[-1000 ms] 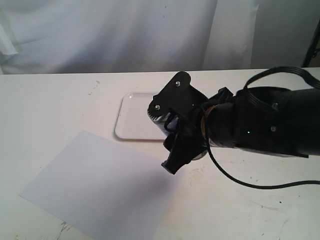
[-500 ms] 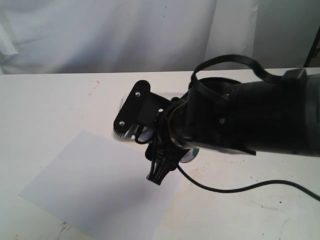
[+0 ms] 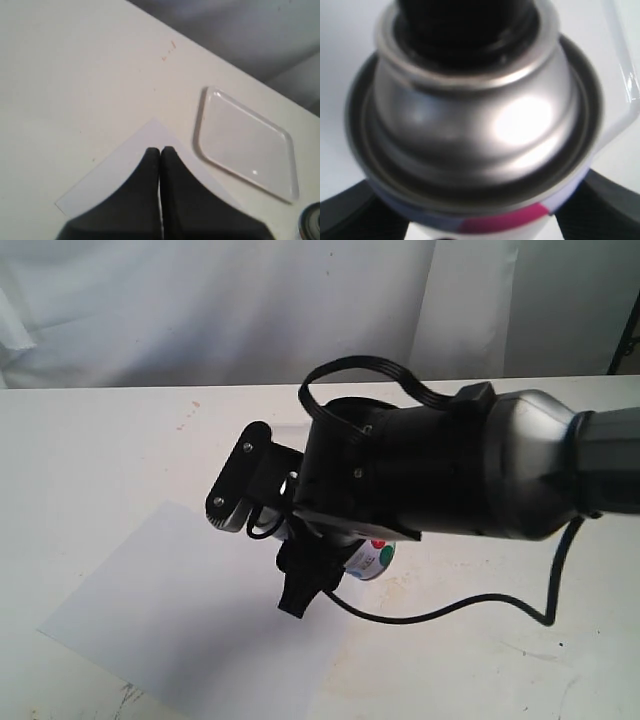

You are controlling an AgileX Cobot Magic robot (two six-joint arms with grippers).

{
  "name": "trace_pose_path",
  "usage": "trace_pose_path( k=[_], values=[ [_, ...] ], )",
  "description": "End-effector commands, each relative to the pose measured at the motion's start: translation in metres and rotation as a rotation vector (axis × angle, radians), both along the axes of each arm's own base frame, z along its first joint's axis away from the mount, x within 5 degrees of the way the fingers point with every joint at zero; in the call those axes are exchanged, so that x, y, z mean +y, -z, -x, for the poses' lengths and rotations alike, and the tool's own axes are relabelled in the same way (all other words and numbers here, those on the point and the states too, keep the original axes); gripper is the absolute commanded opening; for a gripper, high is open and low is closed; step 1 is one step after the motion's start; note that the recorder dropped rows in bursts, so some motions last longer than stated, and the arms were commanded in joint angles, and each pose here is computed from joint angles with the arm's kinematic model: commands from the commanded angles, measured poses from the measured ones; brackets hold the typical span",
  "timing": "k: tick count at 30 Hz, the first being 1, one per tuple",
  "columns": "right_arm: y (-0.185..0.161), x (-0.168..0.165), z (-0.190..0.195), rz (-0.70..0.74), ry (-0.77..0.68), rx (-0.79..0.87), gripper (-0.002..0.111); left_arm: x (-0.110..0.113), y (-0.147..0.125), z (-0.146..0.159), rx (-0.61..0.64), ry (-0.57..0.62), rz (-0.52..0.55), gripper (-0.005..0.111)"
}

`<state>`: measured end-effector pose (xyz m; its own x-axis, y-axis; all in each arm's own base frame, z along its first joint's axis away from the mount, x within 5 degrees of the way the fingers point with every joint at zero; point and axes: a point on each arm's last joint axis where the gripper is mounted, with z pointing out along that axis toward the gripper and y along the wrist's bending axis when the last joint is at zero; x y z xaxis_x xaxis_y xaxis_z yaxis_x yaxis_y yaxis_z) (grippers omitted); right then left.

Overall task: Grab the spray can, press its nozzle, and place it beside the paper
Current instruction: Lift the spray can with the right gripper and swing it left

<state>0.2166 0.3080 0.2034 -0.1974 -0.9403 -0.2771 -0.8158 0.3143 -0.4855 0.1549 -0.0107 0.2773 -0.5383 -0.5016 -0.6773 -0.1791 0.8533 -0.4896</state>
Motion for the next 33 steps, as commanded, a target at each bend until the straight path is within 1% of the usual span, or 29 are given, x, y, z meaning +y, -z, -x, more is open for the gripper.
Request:
trace_pose_path(
  k=[1,6,10,12,18,21,24,26,29,30,33],
  values=[
    [-0.006,0.011,0.010,0.018,-0.058,-0.010,0.000,-0.008,-0.003,-0.016,0.074,0.116,0.002,0.000],
    [-0.004,0.014,0.017,0.045,-0.089,-0.001,0.000,-0.013,-0.005,-0.034,0.125,0.212,-0.010,0.000],
    [-0.004,0.012,0.018,0.064,-0.091,0.004,0.000,-0.016,-0.001,-0.049,0.223,0.292,-0.016,0.000],
    [-0.004,0.012,0.018,0.073,-0.105,0.001,0.000,-0.017,0.003,-0.058,0.260,0.318,-0.018,0.000],
    [-0.003,0.013,0.019,0.065,-0.115,0.018,0.000,-0.020,0.009,-0.086,0.399,0.391,0.023,0.000],
    [-0.002,0.014,0.021,0.053,-0.113,0.036,0.000,-0.021,0.008,-0.099,0.424,0.410,0.032,0.000],
    [-0.002,0.014,0.021,0.055,-0.113,0.036,0.000,-0.021,0.006,-0.107,0.412,0.420,0.018,0.000],
    [-0.002,0.014,0.021,0.055,-0.113,0.036,0.000,-0.018,0.003,-0.112,0.369,0.426,-0.034,0.000],
    [-0.002,0.014,0.021,0.057,-0.123,0.041,0.000,-0.014,-0.001,-0.119,0.318,0.400,-0.101,0.000],
    [-0.002,0.014,0.021,0.056,-0.121,0.045,0.000,-0.013,-0.004,-0.121,0.299,0.391,-0.108,0.000],
    [-0.002,0.015,0.022,0.047,-0.119,0.052,0.000,-0.013,-0.006,-0.122,0.291,0.358,-0.083,0.000]
  ],
)
